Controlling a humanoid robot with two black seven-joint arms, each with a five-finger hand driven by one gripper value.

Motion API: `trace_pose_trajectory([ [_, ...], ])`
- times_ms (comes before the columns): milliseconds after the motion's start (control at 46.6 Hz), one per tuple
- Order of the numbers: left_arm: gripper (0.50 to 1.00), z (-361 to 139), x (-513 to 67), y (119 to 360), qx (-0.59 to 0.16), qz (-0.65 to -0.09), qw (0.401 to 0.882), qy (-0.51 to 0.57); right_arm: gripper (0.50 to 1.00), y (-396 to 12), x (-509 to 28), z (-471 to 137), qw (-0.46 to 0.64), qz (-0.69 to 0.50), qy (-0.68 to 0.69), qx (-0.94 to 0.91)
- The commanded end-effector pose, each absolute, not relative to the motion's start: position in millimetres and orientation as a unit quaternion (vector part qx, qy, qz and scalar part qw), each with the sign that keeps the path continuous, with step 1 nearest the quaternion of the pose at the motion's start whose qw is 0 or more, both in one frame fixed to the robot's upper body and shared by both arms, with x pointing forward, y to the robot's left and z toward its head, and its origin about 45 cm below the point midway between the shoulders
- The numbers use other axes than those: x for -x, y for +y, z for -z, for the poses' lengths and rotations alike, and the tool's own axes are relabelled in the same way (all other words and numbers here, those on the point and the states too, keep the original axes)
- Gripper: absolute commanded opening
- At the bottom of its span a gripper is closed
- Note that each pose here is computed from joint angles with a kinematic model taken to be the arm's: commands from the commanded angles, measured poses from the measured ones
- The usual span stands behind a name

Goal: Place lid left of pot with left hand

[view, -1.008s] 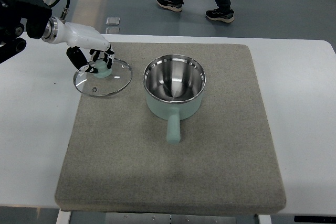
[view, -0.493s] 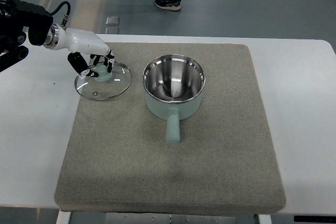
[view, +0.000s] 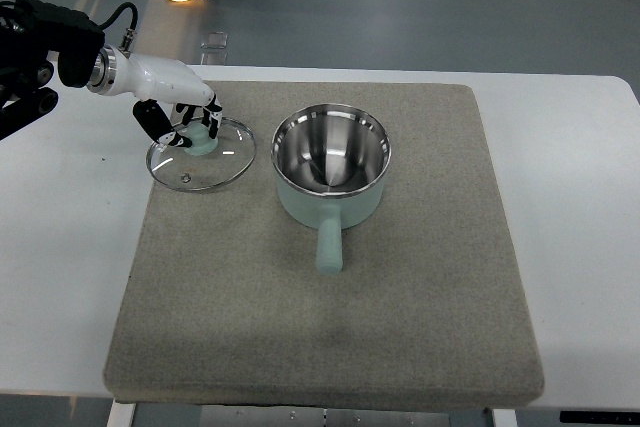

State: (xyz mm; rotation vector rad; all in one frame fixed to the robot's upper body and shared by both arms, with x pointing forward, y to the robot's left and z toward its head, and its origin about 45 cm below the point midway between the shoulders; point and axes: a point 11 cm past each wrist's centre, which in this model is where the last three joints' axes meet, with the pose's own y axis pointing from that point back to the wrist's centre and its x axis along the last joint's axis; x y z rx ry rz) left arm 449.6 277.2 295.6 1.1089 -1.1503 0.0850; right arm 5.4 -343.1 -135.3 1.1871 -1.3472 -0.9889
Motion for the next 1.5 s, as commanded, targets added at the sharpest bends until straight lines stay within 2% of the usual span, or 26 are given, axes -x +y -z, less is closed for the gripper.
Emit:
trace_pose_trajectory([
  [0,0.5,-295,-450,277,-0.497,-0.037,0.696,-0.517,0.921,-343,-5,135,0.519,0.412,-0.562,-0.495],
  [386,0.5,-287,-451,274,-0.486,-0.049,0.698,-0.524,0.921,-343,-5,135,0.519,0.412,-0.562,-0.495],
  [429,0.55,-287,-452,274,-0.483,-0.051,0.696,-0.529,0.921,-343,-5,135,0.519,0.412,-0.562,-0.495],
  [493,0.67,-288,-452,274,-0.481,-0.053,0.695,-0.532,0.921,-343,-5,135,0.519,0.412,-0.562,-0.495],
  [515,0.688,-287,-452,274,-0.481,-0.053,0.694,-0.534,0.921,-343,-5,135,0.519,0.412,-0.562,-0.495],
  [579,0.696,-287,-452,274,-0.481,-0.053,0.694,-0.533,0.921,-343,-5,135,0.519,0.412,-0.562,-0.495],
  [729,0.838,-288,-452,274,-0.48,-0.053,0.694,-0.533,0.921,-343,-5,135,0.519,0.412,-0.562,-0.495],
  [815,0.883,-288,-452,275,-0.48,-0.054,0.694,-0.533,0.921,-343,-5,135,0.519,0.412,-0.562,-0.495],
  [1222,0.887,-293,-454,272,-0.474,-0.063,0.696,-0.536,0.921,-343,-5,135,0.519,0.412,-0.562,-0.495],
  [1480,0.894,-310,-471,271,-0.456,-0.117,0.704,-0.531,0.921,-343,-5,135,0.52,0.412,-0.561,-0.495],
])
